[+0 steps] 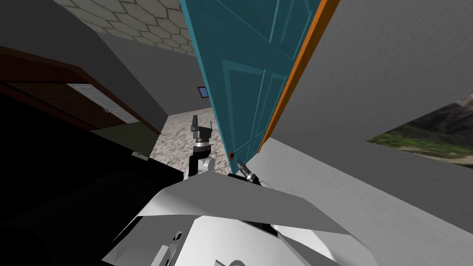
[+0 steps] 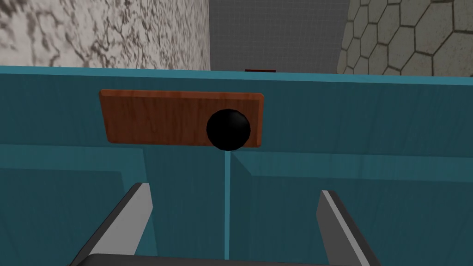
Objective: Push the door open
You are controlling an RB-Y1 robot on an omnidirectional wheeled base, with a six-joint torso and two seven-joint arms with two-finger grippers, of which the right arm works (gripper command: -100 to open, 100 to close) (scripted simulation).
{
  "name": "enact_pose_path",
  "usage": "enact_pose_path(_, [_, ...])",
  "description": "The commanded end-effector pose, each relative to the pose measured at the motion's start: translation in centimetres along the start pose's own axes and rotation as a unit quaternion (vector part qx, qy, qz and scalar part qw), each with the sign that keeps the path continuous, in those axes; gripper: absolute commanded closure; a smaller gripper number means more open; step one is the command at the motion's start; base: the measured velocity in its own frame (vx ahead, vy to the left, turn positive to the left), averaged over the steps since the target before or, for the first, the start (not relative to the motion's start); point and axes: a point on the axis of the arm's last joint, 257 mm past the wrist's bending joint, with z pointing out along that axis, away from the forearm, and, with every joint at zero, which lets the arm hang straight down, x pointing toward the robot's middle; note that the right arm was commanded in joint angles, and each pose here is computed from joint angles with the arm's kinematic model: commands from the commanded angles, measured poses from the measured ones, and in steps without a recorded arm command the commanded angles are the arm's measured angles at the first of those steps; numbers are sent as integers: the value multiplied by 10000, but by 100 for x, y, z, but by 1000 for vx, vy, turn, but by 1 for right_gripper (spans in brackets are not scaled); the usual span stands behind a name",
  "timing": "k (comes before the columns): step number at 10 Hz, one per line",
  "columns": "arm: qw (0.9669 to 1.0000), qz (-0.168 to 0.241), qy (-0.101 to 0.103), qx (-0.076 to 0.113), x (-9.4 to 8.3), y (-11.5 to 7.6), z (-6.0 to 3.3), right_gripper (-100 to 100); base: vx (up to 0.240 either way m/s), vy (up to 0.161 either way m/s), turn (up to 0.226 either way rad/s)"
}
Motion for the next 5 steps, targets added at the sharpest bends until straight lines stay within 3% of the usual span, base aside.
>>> enact_pose_path(1, [10000,2,-31,2,-1,-11,11,-100,121,154,32])
enact_pose_path(3, [10000,7,-71,6,-2,-24,26,-100,123,146,29])
enact_pose_path(4, [10000,7,-59,4,-2,-18,21,-100,57,56,3])
enact_pose_path(5, [10000,7,-59,4,-2,-18,21,100,-7,-5,-7])
